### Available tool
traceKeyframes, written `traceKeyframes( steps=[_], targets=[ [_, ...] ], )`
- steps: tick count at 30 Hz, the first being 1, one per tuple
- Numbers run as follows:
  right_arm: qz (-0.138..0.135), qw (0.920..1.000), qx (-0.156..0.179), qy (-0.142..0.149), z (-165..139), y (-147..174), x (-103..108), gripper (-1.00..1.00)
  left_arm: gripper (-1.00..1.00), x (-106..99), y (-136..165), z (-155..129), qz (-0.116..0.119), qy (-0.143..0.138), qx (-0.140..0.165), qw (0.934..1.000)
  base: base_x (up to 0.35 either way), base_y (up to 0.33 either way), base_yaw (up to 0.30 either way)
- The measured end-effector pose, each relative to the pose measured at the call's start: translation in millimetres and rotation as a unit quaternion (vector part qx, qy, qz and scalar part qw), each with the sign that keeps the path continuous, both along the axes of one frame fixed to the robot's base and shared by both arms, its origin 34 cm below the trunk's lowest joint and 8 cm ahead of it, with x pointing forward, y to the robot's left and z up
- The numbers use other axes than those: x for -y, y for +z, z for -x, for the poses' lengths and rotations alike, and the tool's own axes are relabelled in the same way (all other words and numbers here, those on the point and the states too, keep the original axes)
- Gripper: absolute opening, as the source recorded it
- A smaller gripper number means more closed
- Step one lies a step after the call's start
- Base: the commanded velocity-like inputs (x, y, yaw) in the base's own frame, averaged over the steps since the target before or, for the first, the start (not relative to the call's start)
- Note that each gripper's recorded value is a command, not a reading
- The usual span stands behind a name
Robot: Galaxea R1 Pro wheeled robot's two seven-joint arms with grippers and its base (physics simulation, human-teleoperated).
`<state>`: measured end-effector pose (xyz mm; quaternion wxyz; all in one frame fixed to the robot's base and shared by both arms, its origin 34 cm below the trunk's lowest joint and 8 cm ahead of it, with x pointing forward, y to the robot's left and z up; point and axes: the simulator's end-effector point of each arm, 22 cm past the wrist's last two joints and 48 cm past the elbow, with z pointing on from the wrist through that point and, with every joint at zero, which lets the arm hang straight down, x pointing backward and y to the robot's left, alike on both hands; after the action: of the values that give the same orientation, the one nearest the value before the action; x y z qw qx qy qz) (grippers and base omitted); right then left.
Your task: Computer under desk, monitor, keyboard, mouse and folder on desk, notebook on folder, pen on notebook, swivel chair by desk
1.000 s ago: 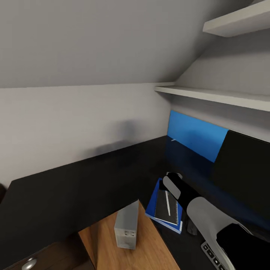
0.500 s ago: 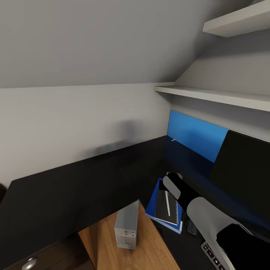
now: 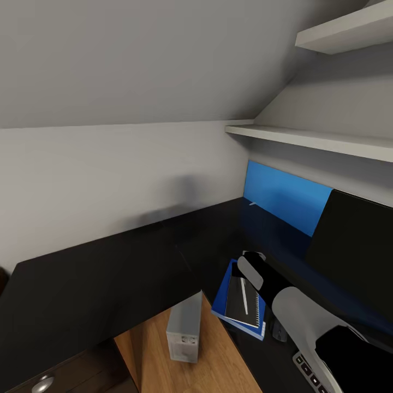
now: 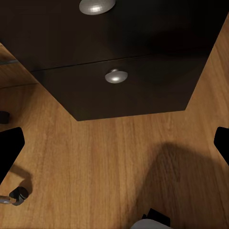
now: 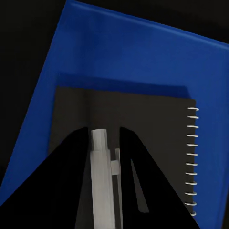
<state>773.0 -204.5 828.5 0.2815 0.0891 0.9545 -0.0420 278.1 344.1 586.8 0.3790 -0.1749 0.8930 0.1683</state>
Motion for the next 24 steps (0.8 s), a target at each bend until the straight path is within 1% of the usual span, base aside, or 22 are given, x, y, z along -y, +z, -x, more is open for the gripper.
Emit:
traceKeyframes(
  steps=[10,11,24],
  targets=[
    [0.002,1.0000,-0.001,-0.001,0.2,-0.4,1.1,-1.00,1.00,0.0,0.0,0.0,0.000,0.000,0.000,1.0000,0.000,0.000,0.000],
    [0.001,1.0000,-0.001,-0.001,0.3,-0.4,0.9,1.00,1.00,0.0,0.0,-0.1,0.000,0.000,0.000,1.0000,0.000,0.000,0.000],
    [-0.001,1.0000,0.003,-0.001,-1.0,0.4,0.2,1.00,1.00,0.0,0.0,0.0,0.000,0.000,0.000,1.0000,0.000,0.000,0.000]
  ],
)
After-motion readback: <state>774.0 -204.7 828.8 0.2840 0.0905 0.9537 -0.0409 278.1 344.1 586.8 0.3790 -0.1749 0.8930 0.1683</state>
